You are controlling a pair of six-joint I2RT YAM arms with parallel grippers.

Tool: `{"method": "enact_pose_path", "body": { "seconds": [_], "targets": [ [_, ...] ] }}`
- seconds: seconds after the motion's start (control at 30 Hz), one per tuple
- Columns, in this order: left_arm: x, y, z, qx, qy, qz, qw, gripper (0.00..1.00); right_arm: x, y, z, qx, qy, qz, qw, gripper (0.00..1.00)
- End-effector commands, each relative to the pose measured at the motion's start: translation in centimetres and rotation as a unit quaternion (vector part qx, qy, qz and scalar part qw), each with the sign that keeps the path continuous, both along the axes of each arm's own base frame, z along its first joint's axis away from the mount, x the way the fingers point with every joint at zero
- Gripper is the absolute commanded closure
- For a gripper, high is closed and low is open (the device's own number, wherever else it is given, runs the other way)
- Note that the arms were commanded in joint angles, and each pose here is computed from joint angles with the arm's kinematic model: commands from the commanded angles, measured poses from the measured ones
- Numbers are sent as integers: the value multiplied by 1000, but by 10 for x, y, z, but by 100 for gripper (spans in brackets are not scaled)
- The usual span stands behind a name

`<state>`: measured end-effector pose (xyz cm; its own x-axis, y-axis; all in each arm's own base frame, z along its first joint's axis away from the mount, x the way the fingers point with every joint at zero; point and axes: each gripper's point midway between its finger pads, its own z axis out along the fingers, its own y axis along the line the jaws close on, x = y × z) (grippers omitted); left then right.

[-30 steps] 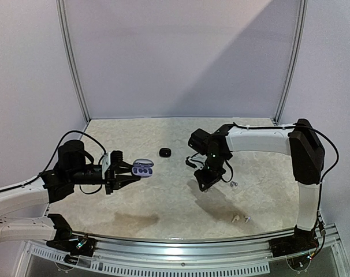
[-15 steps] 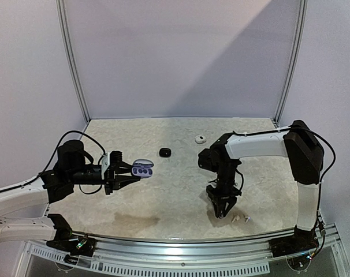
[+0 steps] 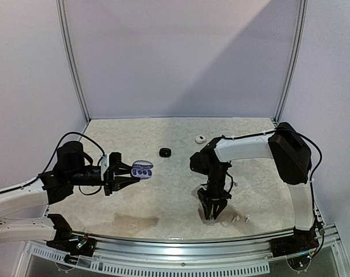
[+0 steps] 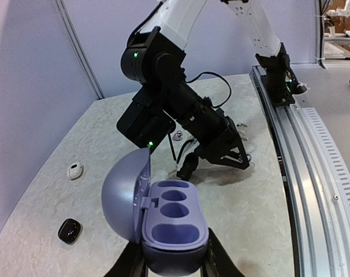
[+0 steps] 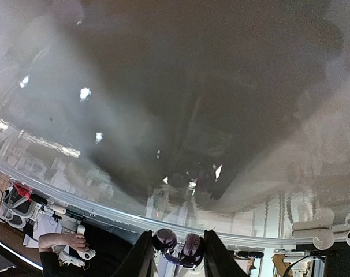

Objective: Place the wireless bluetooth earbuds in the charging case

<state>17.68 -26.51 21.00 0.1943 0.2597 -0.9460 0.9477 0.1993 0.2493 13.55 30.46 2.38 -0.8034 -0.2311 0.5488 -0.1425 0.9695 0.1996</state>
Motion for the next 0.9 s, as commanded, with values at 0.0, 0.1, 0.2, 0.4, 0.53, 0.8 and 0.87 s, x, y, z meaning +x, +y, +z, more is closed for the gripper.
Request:
{"method": "enact_pose_path", "body": {
  "seconds": [0.0, 0.1, 0.2, 0.4, 0.53, 0.8, 0.87],
  "targets": [
    [-3, 1, -4, 2, -3, -4, 1000, 100, 3, -7, -29, -49, -5, 4, 999, 67],
    [-3, 1, -4, 1, -3, -5, 1000, 100, 12, -9, -37, -67, -29, 4, 997, 63],
    [-4, 1, -4, 2, -2, -6, 1000, 100, 19, -12, -44, -79, -54, 2, 995, 64],
    [-4, 1, -5, 3, -2, -6, 1000, 100, 35, -12, -44, -88, -96, 5, 991, 65],
    [-4, 0, -5, 3, 0, -8, 1000, 100, 58, 12, -21, -32, -150, 19, 988, 61],
    [-4, 1, -4, 5, 0, -7, 1000, 100, 83, 55, 52, 136, -354, 193, 905, 50],
    [-3, 0, -3, 5, -1, -8, 1000, 100, 53, 67, 71, 218, -394, 285, 846, 47]
  ]
}}
